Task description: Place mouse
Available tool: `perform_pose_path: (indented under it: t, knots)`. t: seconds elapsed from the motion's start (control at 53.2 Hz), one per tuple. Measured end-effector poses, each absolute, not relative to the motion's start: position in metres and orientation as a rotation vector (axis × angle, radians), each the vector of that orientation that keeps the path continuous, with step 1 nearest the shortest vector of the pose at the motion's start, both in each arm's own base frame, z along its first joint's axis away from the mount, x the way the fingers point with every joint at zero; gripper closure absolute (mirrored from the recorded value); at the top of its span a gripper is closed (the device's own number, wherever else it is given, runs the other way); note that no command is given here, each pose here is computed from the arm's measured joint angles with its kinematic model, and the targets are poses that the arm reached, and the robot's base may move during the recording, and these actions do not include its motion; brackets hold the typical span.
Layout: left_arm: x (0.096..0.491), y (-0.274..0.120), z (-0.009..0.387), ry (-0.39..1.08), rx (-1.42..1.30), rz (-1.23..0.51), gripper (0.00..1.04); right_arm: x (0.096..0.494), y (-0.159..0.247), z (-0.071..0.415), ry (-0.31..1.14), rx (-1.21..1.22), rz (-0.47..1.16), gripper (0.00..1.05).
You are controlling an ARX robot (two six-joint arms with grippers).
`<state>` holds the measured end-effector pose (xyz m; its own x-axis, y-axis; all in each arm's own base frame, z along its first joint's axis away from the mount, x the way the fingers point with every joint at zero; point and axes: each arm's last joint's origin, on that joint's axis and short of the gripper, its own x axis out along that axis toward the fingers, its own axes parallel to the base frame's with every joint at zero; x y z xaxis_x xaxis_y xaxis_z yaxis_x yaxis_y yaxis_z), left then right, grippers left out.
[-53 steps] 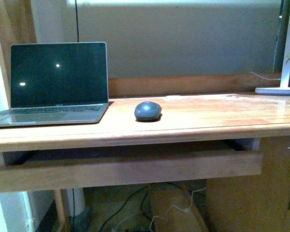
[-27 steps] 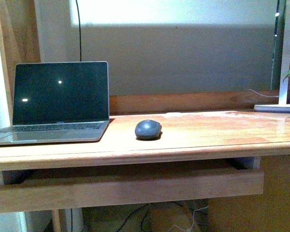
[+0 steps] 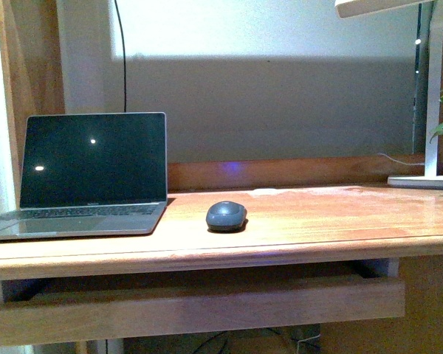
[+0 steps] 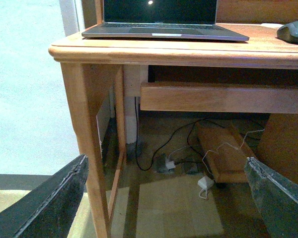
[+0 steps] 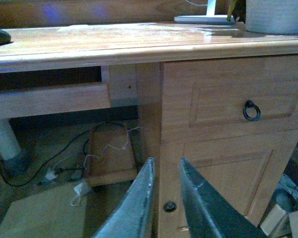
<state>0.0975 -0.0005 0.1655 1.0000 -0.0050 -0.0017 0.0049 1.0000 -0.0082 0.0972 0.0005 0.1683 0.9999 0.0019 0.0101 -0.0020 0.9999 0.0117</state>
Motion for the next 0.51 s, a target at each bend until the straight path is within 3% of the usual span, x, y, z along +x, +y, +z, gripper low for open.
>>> perform_pose_path:
  t: [0.094, 0.507]
  knots:
    - [0.0975, -0.0005, 0.1655, 0.002, -0.008, -0.005, 0.08, 0.0971, 0.0005, 0.1683, -0.01, 0.008, 0.003, 1.03]
    - [0.0975, -0.0005, 0.1656, 0.001, -0.008, -0.005, 0.08, 0.0971, 0.0003, 0.1683, -0.01, 0.006, 0.002, 1.02]
